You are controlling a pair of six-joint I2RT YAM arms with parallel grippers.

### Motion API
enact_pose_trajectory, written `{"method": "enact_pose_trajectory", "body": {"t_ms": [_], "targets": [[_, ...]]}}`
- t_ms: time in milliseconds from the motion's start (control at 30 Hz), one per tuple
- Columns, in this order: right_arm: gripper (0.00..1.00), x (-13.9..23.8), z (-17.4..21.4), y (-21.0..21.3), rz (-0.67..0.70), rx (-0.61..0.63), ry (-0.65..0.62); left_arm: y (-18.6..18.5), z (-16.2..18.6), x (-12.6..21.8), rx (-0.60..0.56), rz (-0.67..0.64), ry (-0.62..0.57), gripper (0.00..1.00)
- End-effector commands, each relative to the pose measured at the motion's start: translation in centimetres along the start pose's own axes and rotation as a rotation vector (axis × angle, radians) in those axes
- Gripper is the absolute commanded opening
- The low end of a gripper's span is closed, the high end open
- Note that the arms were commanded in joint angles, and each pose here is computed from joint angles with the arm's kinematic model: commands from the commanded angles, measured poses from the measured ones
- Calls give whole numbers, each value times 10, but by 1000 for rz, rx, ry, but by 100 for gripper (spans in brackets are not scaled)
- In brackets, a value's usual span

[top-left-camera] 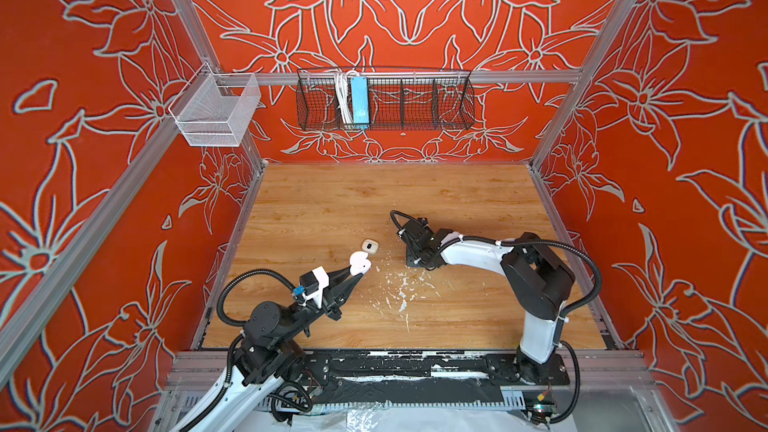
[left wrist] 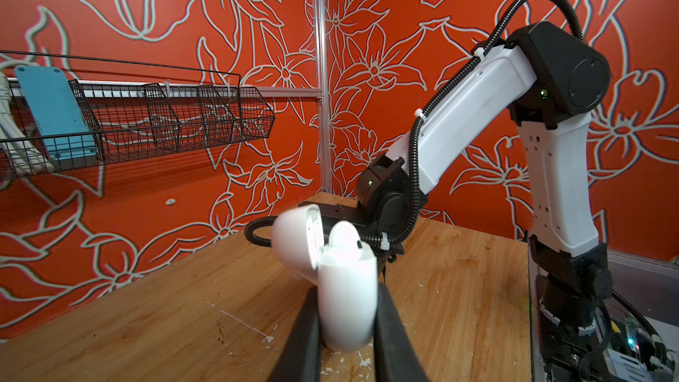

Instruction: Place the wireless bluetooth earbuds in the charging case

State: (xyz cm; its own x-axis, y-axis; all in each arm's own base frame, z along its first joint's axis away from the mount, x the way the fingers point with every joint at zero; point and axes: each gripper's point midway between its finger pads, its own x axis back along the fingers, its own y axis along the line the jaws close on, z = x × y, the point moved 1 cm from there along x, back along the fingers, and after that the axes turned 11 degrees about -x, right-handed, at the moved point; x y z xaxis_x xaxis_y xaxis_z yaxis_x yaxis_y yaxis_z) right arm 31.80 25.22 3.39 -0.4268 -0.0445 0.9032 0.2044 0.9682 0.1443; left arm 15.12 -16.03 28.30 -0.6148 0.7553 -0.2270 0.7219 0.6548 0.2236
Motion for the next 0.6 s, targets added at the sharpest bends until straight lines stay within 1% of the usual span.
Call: {"method": "enact_pose_trajectory", "body": {"t_ms": [0,133,300,567], "targets": [[26,-11,11,-15,47,-26,33,3,-15,2,-16,-10,-37,0],[25,-3,7,-18,37,-48,5,2,-15,2,-14,-6,-37,0],[25,22,-4,-17,-23,-76,-42,2,-16,-2,-11,3,-36,0],[22,82,-25,-7,-192,-113,-134,3,-17,-16,27,29,-9,0]]}}
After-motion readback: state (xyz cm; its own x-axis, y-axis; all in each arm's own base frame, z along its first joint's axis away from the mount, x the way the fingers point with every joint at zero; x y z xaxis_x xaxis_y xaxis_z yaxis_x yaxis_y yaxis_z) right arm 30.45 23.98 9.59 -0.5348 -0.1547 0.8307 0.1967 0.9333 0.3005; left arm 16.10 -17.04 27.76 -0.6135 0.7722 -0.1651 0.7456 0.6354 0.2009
